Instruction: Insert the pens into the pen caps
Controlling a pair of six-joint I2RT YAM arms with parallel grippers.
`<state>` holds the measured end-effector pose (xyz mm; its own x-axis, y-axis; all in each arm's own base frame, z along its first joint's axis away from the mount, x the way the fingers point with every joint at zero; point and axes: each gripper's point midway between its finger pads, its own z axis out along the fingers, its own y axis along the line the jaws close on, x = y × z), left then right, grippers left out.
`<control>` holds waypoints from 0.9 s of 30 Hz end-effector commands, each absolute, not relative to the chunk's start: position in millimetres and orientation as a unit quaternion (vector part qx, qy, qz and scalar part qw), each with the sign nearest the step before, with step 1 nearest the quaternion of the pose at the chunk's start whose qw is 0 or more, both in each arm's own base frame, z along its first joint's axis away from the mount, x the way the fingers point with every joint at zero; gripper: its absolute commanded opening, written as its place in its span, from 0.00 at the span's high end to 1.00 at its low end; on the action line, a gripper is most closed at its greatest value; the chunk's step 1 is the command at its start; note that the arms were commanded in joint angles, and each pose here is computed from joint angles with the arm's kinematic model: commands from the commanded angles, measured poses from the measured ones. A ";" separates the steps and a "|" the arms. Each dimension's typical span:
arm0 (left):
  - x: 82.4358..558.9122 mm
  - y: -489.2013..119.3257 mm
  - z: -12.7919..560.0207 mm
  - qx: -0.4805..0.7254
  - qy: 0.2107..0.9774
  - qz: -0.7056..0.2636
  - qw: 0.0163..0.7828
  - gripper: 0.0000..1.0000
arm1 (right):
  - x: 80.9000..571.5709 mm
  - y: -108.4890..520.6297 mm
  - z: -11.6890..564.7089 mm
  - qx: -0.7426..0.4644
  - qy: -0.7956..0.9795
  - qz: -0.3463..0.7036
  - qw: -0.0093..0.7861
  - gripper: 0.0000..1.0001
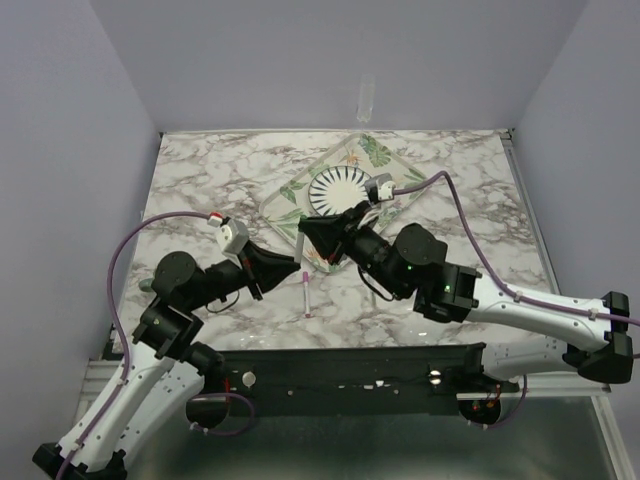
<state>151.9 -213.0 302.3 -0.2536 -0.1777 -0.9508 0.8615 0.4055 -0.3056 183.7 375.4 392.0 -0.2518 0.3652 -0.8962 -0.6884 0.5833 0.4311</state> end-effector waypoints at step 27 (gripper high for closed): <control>134.5 -210.6 364.3 0.301 0.548 -0.490 0.608 1.00 | 159.4 390.8 418.3 -0.194 0.634 0.461 0.590 0.45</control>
